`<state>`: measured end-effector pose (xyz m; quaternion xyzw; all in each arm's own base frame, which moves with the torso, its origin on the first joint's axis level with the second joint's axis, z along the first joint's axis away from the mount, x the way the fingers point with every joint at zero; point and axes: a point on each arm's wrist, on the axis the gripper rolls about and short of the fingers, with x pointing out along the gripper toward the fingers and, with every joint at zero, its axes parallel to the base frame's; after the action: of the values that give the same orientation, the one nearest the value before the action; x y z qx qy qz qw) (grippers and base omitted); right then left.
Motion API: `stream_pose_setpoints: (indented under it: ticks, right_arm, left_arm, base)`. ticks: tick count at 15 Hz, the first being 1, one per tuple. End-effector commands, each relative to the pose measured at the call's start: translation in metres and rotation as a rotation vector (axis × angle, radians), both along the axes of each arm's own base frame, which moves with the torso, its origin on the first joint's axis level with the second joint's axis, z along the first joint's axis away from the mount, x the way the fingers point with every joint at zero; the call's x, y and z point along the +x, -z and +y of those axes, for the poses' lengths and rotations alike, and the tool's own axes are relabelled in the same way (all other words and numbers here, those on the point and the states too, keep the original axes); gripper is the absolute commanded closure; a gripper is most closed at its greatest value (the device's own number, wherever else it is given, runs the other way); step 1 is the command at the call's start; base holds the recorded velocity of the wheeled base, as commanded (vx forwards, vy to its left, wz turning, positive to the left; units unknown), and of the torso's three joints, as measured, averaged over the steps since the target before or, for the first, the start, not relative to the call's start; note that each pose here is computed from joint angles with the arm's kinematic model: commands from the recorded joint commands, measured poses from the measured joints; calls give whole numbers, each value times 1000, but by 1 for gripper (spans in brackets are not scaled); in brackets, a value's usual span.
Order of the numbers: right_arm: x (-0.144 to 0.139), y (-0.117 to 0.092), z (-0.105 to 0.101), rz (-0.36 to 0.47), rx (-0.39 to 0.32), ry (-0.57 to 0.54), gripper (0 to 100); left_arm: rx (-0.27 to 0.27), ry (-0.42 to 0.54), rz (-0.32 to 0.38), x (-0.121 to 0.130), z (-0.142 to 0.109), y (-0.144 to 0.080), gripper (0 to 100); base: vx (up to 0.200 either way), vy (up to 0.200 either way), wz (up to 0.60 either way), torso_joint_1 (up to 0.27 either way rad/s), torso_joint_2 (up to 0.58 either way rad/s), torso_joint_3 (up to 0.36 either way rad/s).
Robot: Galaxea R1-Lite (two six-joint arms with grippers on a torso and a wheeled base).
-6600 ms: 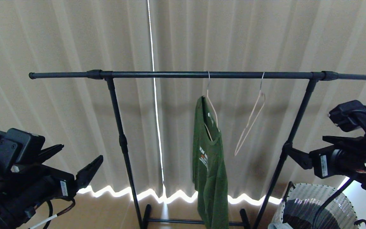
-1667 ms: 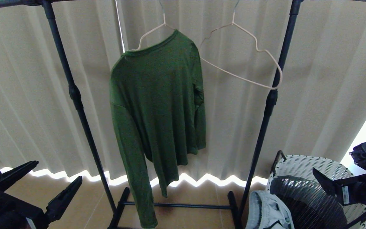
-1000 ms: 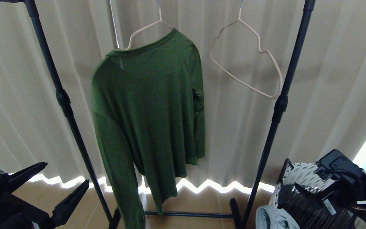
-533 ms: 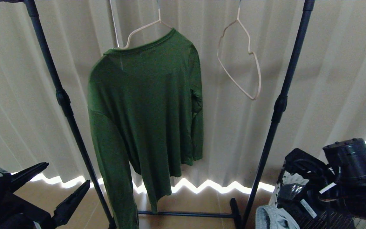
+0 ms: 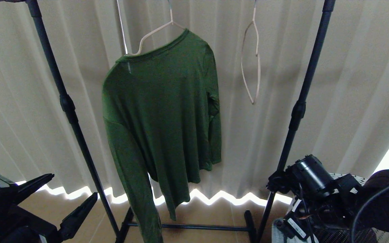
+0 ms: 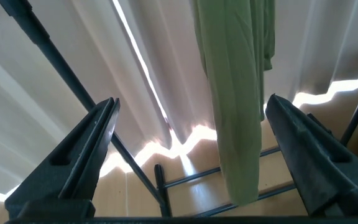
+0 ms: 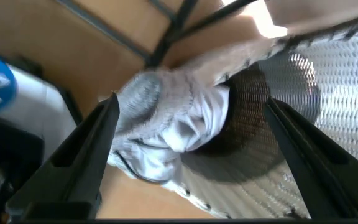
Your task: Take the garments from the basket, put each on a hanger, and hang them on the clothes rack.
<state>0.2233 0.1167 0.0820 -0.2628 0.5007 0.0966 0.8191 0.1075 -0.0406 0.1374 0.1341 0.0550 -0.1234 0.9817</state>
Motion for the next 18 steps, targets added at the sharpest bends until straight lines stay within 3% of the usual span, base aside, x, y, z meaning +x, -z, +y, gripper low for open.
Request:
stream_pose_setpoints:
  ticks: [1, 3, 16, 17, 18]
  right_arm:
    - [7, 16, 1, 42, -62, 19, 0]
    - [10, 24, 0, 56, -100, 34, 0]
    - [38, 48, -5, 100, -140, 86, 0]
    - [40, 47, -5, 95, -139, 87, 100]
    - [41, 47, -5, 97, -142, 83, 100]
  left_arm:
    - [4, -1, 11, 1, -1, 2, 0]
    - [2, -1, 6, 1, 0, 1, 0]
    - [1, -2, 2, 0, 0, 0, 0]
    - [0, -1, 2, 0, 0, 0, 0]
    - [0, -1, 2, 0, 0, 0, 0]
  base:
    - [0, 0, 0, 0, 0, 0]
    - [0, 0, 0, 0, 0, 0]
    - [0, 0, 0, 0, 0, 0]
    - [0, 0, 0, 0, 0, 0]
    - [0, 0, 0, 0, 0, 0]
